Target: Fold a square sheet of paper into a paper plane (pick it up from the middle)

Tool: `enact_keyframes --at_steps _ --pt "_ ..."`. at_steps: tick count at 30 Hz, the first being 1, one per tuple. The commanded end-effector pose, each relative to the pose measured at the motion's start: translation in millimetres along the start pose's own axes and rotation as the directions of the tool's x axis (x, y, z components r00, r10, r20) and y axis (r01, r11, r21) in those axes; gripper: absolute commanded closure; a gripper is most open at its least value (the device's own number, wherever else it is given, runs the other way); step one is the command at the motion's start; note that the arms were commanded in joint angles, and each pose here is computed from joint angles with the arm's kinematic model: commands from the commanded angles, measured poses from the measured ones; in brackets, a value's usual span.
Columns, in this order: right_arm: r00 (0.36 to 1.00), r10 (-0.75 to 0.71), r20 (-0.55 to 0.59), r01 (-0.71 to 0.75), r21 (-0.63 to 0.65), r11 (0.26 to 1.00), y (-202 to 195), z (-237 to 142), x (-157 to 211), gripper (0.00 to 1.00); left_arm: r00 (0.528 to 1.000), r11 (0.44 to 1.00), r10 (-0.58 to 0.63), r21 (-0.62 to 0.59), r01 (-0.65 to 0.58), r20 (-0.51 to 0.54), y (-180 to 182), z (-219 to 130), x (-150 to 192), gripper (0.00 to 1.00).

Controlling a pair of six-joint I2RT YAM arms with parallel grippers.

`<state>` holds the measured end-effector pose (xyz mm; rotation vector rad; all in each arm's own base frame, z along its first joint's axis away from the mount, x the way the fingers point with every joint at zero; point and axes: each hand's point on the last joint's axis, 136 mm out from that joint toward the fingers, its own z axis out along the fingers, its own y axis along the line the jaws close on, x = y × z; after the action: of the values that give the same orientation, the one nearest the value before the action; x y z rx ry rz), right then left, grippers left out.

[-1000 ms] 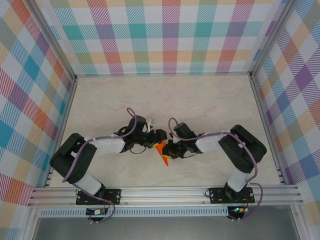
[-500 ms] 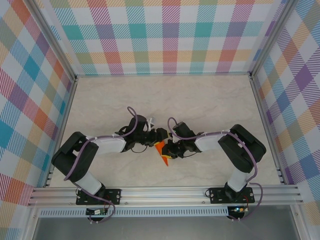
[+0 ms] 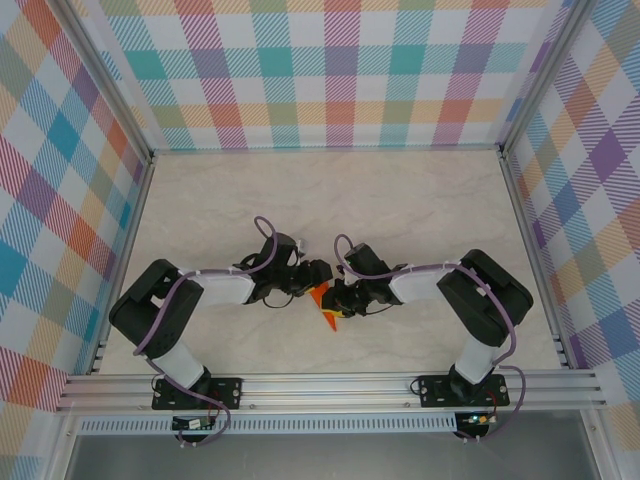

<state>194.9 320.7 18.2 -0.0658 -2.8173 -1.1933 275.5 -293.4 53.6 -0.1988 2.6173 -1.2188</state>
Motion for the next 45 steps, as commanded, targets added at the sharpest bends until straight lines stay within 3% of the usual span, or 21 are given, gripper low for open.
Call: enact_keyframes --at_steps 1,15,18,25,38,45 --pt "0.999 0.049 -0.004 -0.048 0.124 0.991 -33.6 4.3 9.1 0.77 1.000 0.999 0.006 -0.050 -0.006 -0.007 12.0 5.8 3.2 0.40" --pt "1.000 0.017 -0.010 -0.016 0.117 0.993 -26.0 1.5 8.2 0.84 0.998 0.999 0.035 0.004 -0.035 -0.044 1.8 10.6 6.3 0.38" --pt "1.000 0.013 -0.010 -0.012 0.106 0.994 -25.8 1.8 8.5 0.90 0.998 0.997 0.054 0.049 -0.053 -0.015 -17.0 -1.2 0.9 0.34" --pt "0.998 0.061 -0.004 -0.061 0.044 0.997 -27.0 4.7 9.7 0.92 0.993 0.996 0.073 0.051 -0.078 0.097 -36.9 -34.2 -12.3 0.30" --pt "0.993 0.114 0.004 -0.114 0.082 0.990 -40.3 4.2 11.6 0.92 0.992 0.983 0.127 0.138 -0.123 -0.020 -40.7 -18.9 9.1 0.30" --pt "0.992 0.122 0.002 -0.122 0.066 0.990 -40.4 6.3 11.6 0.92 0.990 0.983 0.142 0.123 -0.138 -0.020 -33.2 -22.4 14.4 0.29"
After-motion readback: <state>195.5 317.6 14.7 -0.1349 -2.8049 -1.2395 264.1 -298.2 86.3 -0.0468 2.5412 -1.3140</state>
